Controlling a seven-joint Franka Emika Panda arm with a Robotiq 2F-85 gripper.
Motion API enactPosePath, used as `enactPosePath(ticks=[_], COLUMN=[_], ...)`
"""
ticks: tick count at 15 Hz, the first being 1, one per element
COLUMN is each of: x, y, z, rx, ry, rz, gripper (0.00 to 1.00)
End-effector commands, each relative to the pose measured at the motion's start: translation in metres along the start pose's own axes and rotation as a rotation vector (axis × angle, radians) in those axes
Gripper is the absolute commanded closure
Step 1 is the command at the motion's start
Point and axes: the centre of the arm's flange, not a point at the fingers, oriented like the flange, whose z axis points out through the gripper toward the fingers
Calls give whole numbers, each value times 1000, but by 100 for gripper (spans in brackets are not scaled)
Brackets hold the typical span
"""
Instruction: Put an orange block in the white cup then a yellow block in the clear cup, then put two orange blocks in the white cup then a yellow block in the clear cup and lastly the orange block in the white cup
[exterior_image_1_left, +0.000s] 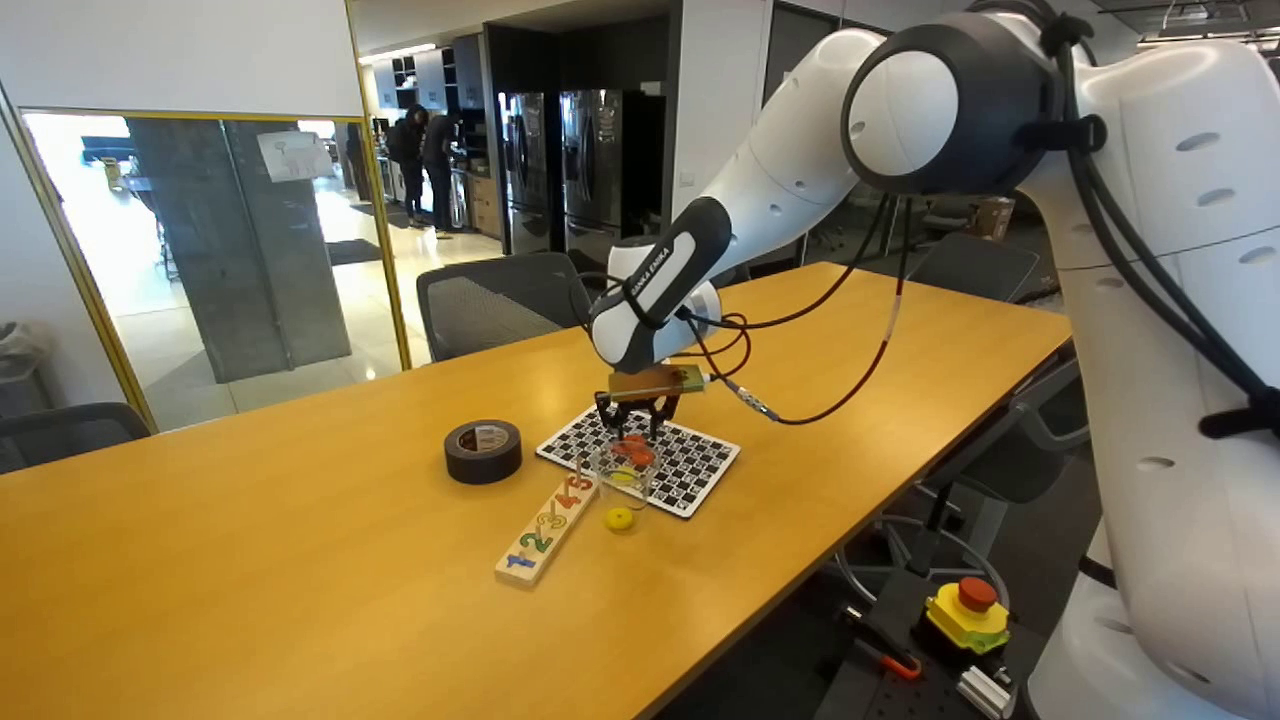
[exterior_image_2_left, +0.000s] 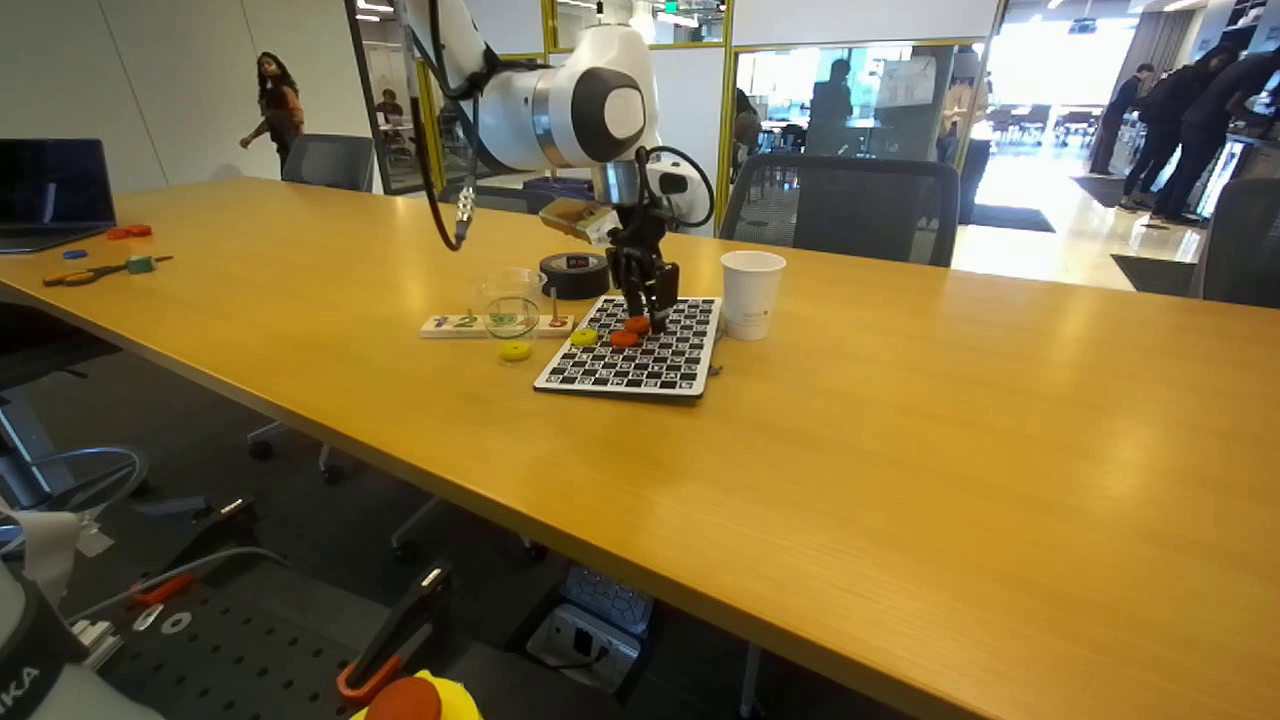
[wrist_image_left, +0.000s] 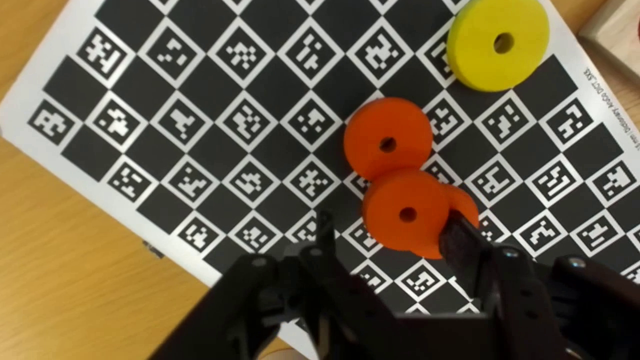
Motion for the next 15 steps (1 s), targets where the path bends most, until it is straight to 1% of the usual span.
enactPosePath(ticks=[1, 2, 3, 4, 7, 11, 15], x=[6, 6, 6, 6, 7, 5, 15], y=[-5, -5, -6, -6, -3, 11, 29], z=[-5, -6, -6, -6, -13, -46, -92], rx=[-5, -5, -5, -5, -8, -5, 8], ry=[28, 27, 26, 24, 22, 55, 127], rz=[12, 12, 12, 12, 16, 38, 69], gripper=[73, 80, 82, 79, 79, 79, 79])
